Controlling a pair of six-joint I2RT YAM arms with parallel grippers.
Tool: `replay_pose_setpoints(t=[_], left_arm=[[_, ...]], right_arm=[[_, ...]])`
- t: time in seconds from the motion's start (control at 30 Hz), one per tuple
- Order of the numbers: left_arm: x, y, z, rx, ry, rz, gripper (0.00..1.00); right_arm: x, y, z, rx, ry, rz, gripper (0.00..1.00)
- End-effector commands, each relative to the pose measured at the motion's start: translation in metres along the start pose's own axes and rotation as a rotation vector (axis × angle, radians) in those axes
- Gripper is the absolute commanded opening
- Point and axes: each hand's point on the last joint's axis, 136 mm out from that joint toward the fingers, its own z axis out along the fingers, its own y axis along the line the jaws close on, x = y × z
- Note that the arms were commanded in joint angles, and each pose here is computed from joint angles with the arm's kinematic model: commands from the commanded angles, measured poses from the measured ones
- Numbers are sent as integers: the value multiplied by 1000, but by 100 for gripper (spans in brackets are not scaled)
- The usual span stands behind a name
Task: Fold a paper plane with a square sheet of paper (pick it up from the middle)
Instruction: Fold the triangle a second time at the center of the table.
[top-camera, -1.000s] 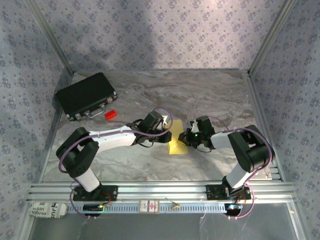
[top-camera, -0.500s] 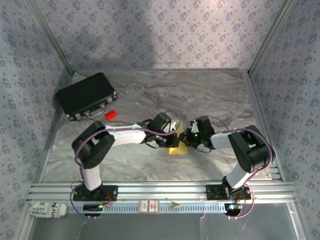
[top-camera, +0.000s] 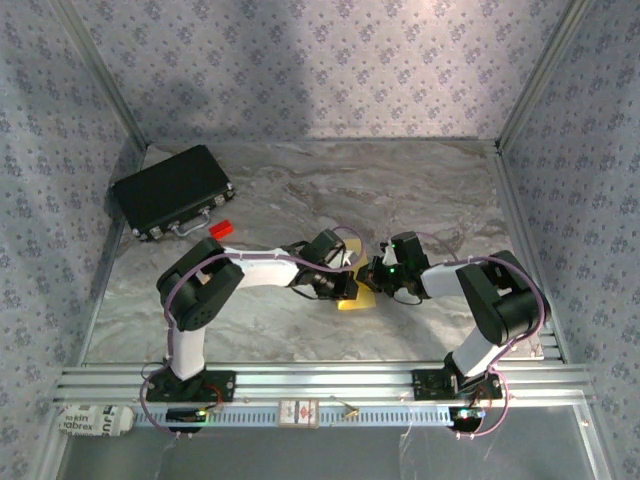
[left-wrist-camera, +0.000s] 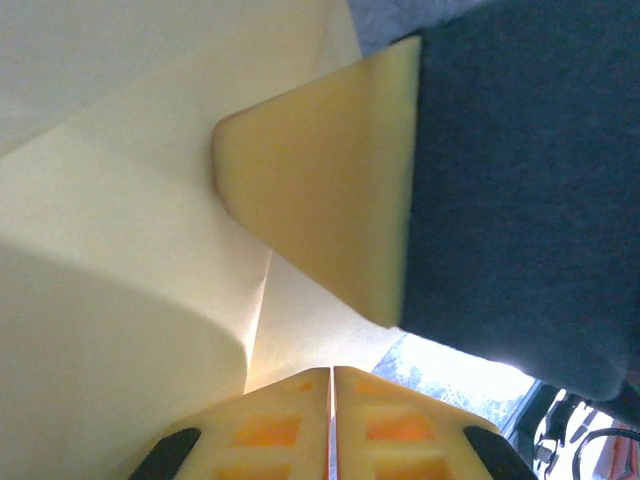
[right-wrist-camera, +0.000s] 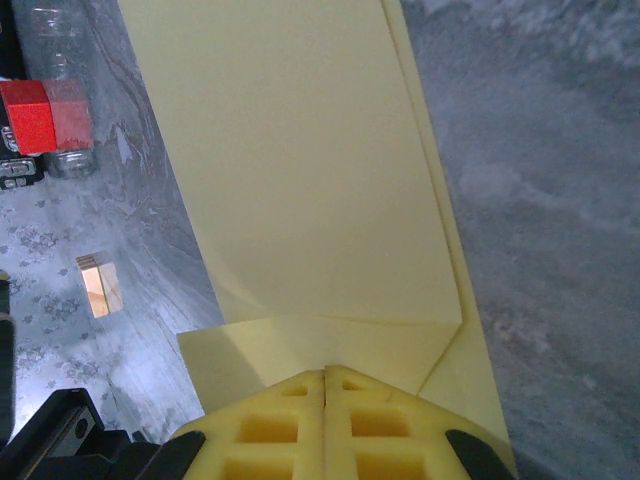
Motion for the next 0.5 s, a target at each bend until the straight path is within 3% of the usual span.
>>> replay_pose_setpoints(t=[0.0,0.47], left_arm=[[7,10,2,-44,25,8,9],[32,35,0,-86,47,-19,9]], right_arm=[[13,-37,-2,131,16,64,0],[12,-43,-3,146,15,70,0]])
